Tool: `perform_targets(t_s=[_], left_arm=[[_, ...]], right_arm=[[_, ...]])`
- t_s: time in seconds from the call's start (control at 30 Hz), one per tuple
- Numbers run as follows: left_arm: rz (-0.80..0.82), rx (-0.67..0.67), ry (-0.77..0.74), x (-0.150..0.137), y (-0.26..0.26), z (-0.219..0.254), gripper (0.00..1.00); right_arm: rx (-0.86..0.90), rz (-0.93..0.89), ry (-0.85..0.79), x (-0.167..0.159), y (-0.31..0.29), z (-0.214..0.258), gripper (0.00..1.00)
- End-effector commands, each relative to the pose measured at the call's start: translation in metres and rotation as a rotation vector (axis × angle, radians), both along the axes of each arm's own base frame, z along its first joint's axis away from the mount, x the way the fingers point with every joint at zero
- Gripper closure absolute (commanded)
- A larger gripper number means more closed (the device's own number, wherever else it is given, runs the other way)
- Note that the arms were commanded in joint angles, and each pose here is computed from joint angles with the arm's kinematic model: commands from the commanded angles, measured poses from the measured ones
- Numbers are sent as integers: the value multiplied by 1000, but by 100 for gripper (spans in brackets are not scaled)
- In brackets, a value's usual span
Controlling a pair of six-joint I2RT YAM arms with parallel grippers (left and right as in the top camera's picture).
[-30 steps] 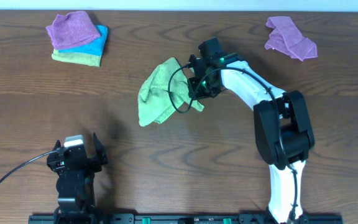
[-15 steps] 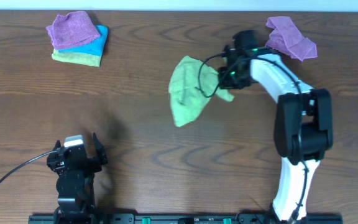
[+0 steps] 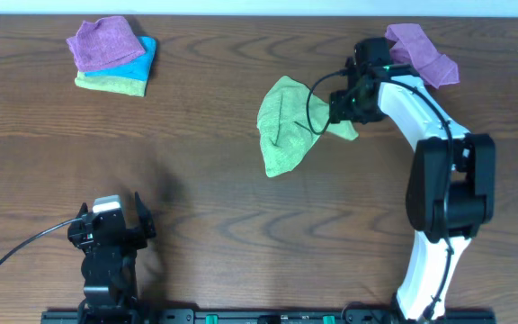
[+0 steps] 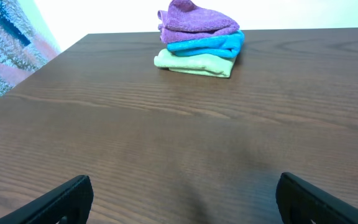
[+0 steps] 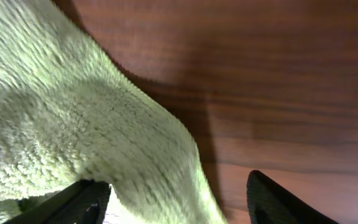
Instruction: Fold the cloth
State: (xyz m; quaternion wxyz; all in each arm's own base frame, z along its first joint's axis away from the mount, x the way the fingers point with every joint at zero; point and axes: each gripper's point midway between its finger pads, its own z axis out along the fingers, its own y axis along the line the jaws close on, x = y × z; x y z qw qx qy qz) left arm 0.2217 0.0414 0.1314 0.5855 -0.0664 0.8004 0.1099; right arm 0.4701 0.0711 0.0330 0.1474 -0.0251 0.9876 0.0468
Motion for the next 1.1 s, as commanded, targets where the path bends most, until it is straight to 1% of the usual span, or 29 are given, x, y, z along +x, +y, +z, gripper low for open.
perform_targets(t_s=[0.0, 0.13, 0.2, 0.27, 0.37, 0.43, 0.5, 0.63, 0.77, 0.87, 0.97, 1.07], left_arm=[[2, 4, 33, -2, 1, -11, 5], [2, 4, 33, -2, 1, -11, 5], [2, 4, 33, -2, 1, -11, 5], [2, 4, 33, -2, 1, -11, 5], [2, 4, 33, -2, 1, -11, 5], [2, 4, 33, -2, 1, -11, 5], [2, 4, 33, -2, 1, -11, 5], [2, 4, 33, -2, 1, -11, 5], [2, 4, 33, -2, 1, -11, 5], [2, 4, 33, -2, 1, -11, 5], [2, 4, 33, -2, 1, -11, 5], [2, 4, 33, -2, 1, -11, 5]], right_arm=[[-8, -3, -115, 10, -2, 49, 27], [98, 58, -152, 4, 25, 77, 30], [115, 91, -168, 1, 40, 87, 30], [76, 104, -182, -1, 47, 90, 30], [-2, 95, -198, 0, 45, 90, 28], [-24, 91, -213, 3, 44, 91, 27], [14, 110, -215, 3, 52, 92, 27], [165, 196, -180, -9, 86, 93, 29], [185, 254, -186, -11, 114, 88, 30], [178, 302, -176, -14, 140, 71, 30], [148, 292, -168, -14, 150, 56, 30], [153, 282, -148, -14, 156, 43, 31]])
